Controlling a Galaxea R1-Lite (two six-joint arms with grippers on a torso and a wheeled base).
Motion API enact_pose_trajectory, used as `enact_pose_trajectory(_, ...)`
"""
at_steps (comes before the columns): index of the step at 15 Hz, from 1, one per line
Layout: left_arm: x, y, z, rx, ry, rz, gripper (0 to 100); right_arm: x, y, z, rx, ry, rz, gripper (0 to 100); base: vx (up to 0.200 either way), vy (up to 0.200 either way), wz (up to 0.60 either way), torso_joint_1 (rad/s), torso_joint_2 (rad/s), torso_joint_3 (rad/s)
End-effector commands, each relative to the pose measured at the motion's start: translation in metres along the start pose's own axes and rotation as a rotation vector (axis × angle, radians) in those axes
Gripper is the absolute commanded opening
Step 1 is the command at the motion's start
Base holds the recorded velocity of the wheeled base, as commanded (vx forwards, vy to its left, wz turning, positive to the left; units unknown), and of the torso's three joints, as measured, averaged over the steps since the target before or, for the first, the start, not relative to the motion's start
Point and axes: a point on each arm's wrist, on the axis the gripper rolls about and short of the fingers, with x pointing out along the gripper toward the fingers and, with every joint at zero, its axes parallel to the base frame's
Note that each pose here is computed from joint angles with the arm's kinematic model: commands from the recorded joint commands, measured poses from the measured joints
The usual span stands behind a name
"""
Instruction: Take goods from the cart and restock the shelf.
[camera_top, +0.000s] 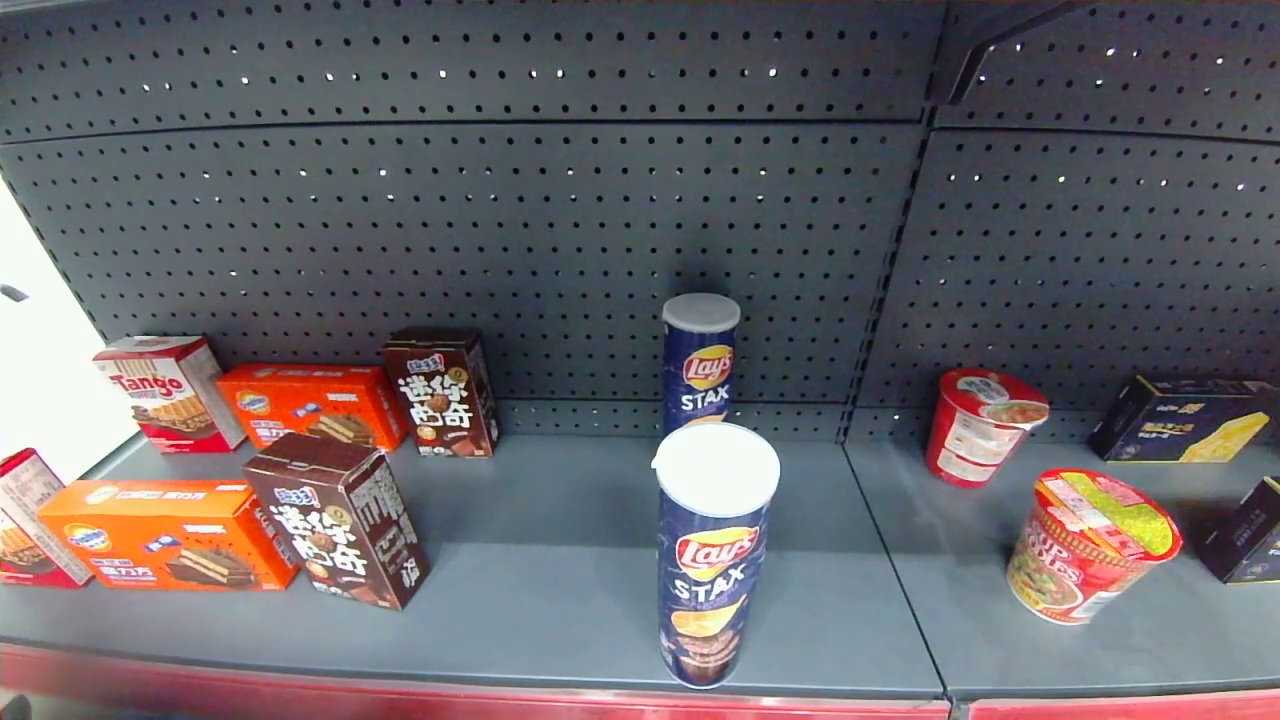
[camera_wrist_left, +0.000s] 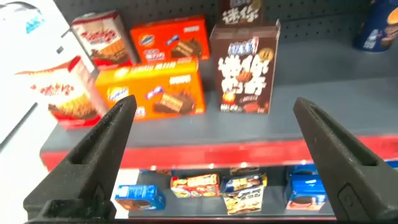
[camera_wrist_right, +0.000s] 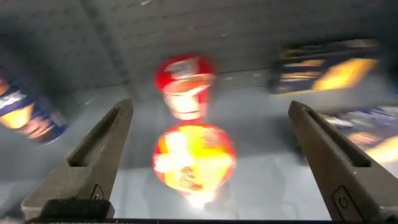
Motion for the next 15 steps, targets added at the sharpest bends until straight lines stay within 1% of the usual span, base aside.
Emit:
enact_pose_trajectory(1,-0.018,0.000,-0.027,-0.010,-0.070,0.023,100,-0.036,-0.015,-0.022,-0.003,-0.055,-0.016,100,0.000,0.000,0.00,0.000,0.00,0.000)
enact_pose_trajectory(2,-0.021,0.000,-0.035,-0.012,-0.081,0.024,100,-0.050,-0.020,-0.044,-0.063,-0.051,-0.007,100,0.000,0.000,0.00,0.000,0.00,0.000)
enact_pose_trajectory(4,-0.018,-0.002,-0.044,-0.010,-0.059,0.020,100,-0.060,-0.027,-0.066,-0.142,-0.047,-0.050,100,0.000,0.000,0.00,0.000,0.00,0.000)
enact_pose_trajectory(6,-0.019,-0.003,-0.055,-0.011,-0.060,0.020,100,-0.071,-0.034,-0.087,-0.154,-0.048,-0.177,100,0.000,0.000,0.00,0.000,0.00,0.000)
enact_pose_trajectory(7,-0.019,-0.004,-0.060,-0.013,-0.059,0.020,100,-0.077,-0.036,-0.095,-0.146,-0.059,-0.208,100,0.000,0.000,0.00,0.000,0.00,0.000)
enact_pose_trajectory(8,-0.018,-0.004,-0.062,-0.011,-0.056,0.018,100,-0.080,-0.037,-0.100,-0.145,-0.068,-0.204,100,0.000,0.000,0.00,0.000,0.00,0.000)
enact_pose_trajectory(9,-0.016,-0.005,-0.067,-0.010,-0.043,0.014,100,-0.086,-0.038,-0.111,-0.143,-0.085,-0.171,100,0.000,0.000,0.00,0.000,0.00,0.000)
enact_pose_trajectory(10,-0.012,-0.007,-0.077,-0.006,-0.021,0.005,100,-0.093,-0.039,-0.121,-0.140,-0.121,-0.099,100,0.000,0.000,0.00,0.000,0.00,0.000)
enact_pose_trajectory(11,-0.008,-0.008,-0.084,-0.010,-0.027,0.003,100,-0.099,-0.039,-0.132,-0.137,-0.154,-0.028,100,0.000,0.000,0.00,0.000,0.00,0.000)
enact_pose_trajectory(12,-0.007,-0.008,-0.085,-0.012,-0.028,0.003,100,-0.099,-0.039,-0.133,-0.137,-0.156,-0.022,100,0.000,0.000,0.00,0.000,0.00,0.000)
enact_pose_trajectory(13,-0.004,-0.010,-0.093,-0.021,-0.039,0.004,100,-0.103,-0.041,-0.160,-0.145,-0.182,0.032,100,0.000,0.000,0.00,0.000,0.00,0.000)
enact_pose_trajectory(14,-0.004,-0.010,-0.093,-0.035,-0.029,-0.004,100,-0.106,-0.043,-0.167,-0.147,-0.177,0.053,100,0.000,0.000,0.00,0.000,0.00,0.000)
enact_pose_trajectory(15,-0.004,-0.010,-0.093,-0.056,-0.031,-0.021,100,-0.106,-0.043,-0.170,-0.144,-0.150,0.054,100,0.000,0.000,0.00,0.000,0.00,0.000)
